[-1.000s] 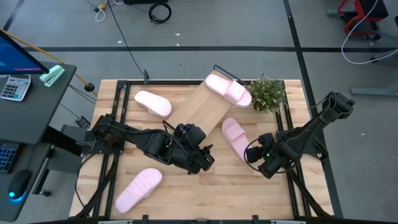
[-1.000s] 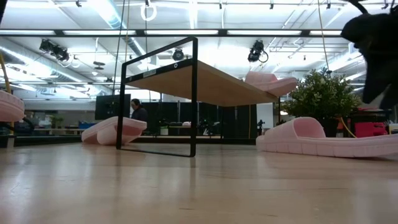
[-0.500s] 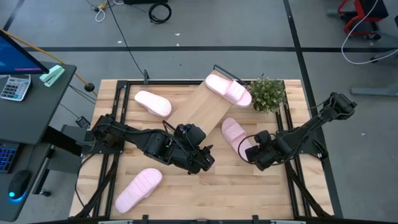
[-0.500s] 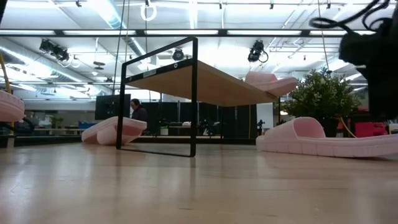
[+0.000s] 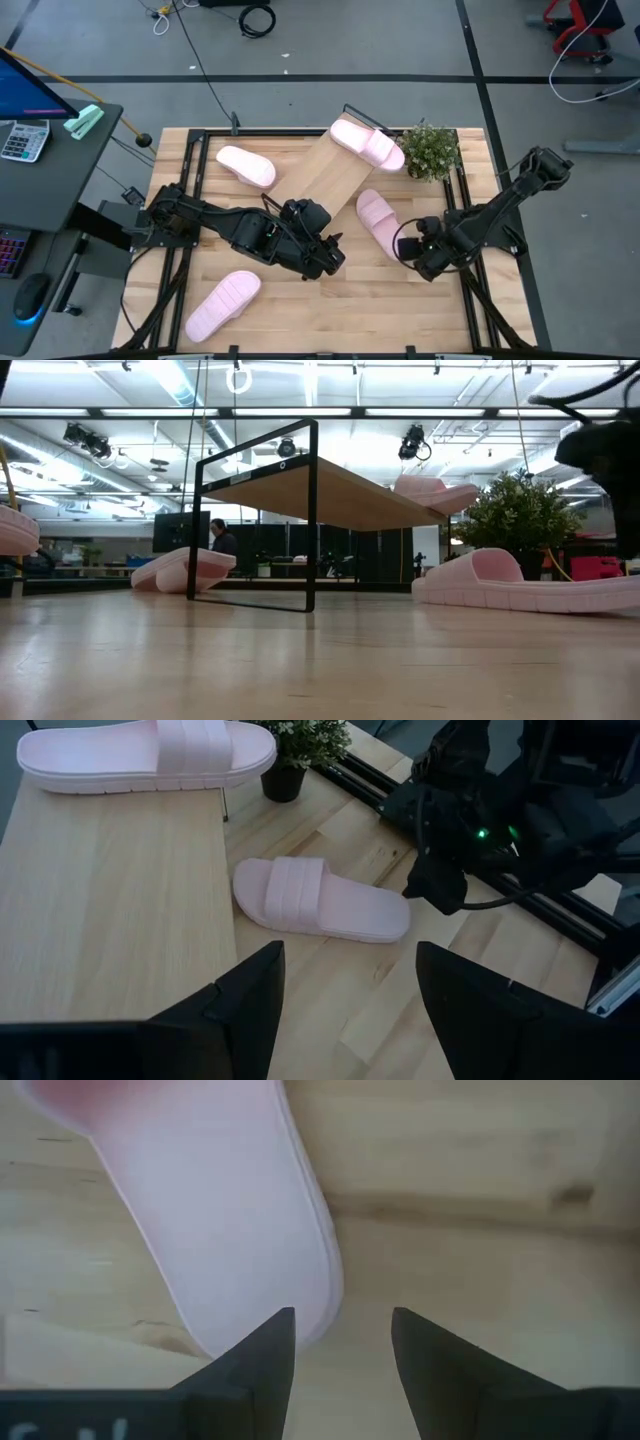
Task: Pick and place slides into the shelf
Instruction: Put the top right pink slide on the shelf
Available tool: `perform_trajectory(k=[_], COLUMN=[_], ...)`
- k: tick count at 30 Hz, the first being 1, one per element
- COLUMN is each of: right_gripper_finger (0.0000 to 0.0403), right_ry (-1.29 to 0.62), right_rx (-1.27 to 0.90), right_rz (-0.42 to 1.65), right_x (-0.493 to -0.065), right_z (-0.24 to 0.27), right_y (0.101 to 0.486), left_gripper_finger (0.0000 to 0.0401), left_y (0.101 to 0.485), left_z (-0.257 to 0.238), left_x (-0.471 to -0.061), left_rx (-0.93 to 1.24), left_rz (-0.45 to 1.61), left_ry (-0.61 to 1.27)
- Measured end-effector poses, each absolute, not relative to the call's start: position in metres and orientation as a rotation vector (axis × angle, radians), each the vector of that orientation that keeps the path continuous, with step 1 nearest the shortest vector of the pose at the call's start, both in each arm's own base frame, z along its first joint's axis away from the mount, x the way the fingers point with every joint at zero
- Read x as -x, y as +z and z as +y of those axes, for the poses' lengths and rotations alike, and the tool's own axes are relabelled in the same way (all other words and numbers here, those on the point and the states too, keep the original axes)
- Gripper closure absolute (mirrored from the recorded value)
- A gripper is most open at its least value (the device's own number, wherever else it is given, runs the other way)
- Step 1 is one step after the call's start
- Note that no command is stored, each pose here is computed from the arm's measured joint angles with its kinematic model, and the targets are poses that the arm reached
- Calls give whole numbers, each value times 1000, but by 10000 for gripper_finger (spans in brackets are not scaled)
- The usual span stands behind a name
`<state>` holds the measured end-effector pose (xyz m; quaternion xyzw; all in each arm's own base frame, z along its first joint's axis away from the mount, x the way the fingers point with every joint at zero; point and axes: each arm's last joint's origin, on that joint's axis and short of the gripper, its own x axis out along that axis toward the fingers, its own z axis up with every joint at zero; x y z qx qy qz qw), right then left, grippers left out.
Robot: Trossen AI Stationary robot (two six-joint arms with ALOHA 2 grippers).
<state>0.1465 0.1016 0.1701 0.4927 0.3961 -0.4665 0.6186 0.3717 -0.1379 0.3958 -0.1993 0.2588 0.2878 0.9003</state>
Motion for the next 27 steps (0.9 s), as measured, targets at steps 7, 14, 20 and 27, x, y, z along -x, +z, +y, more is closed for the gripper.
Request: perform_trajectory(k=[7,14,20,27], right_gripper_finger=[228,228,228,228], right_ry=[-1083,-1110,-1117,-1011], right_rx=[-1206,-1167,-1174,-1092], right_rz=[827,826,804,798], right_x=[-148,-145,-145,-149], right_z=[103,100,100,103], right_y=[168,167,167,168], left_gripper_finger=[170,170,170,170], left_y=[396,397,398,398], left_z=[-138,-139,-141,-141], left_x=[-372,-373,-373,-374], left_rx=[412,423,435,436], left_rz=[536,529,513,511], left_ry=[595,586,574,572])
